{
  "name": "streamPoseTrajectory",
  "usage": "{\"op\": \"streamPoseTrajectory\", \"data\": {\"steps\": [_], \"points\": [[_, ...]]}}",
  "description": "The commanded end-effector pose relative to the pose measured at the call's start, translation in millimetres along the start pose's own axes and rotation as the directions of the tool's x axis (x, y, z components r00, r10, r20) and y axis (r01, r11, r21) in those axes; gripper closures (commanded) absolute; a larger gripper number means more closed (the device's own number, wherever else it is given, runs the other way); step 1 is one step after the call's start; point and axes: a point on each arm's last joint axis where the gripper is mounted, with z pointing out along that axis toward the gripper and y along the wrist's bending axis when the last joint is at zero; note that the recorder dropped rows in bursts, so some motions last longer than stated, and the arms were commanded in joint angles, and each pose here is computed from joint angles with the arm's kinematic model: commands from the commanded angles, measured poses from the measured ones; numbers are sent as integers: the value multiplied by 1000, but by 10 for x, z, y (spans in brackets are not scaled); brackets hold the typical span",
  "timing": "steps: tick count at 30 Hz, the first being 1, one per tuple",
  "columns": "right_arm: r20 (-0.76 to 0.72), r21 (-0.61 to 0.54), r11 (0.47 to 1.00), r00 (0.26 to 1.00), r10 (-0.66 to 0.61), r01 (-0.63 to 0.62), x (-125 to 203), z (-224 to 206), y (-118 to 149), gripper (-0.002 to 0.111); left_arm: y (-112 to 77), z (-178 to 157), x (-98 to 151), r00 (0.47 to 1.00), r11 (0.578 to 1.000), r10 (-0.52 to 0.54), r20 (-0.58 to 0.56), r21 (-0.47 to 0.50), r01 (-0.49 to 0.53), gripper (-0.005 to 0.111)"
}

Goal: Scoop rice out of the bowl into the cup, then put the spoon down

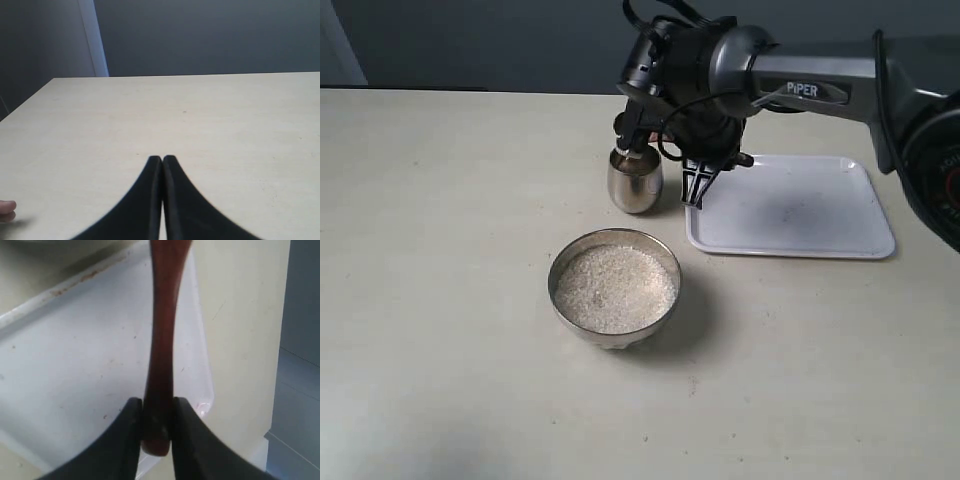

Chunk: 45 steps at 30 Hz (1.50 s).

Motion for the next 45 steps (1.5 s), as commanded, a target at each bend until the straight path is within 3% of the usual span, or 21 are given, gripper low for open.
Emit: {"op": "streamPoseTrajectory", "data": {"steps": [1, 14, 20, 33, 45], "points": [[-13, 32, 999, 1000, 16, -16, 21, -52, -24, 109, -1, -8, -34, 1000, 1000, -12, 17, 4, 12, 106], [-71, 96, 995, 997, -28, 35, 71, 57, 154, 109, -1, -8, -34, 1000, 1000, -12, 17, 4, 12, 106], [-57, 174, 985, 998, -4, 14, 42, 21, 129, 109, -1, -8, -34, 1000, 1000, -12, 17, 4, 12, 106], [8, 201, 979, 999, -46, 44, -83, -79, 219, 109, -1, -8, -34, 1000, 1000, -12, 17, 4, 12, 106], [-28, 264, 963, 998, -50, 56, -56, -88, 188, 109, -1, -8, -34, 1000, 1000, -12, 17, 4, 12, 106]]}}
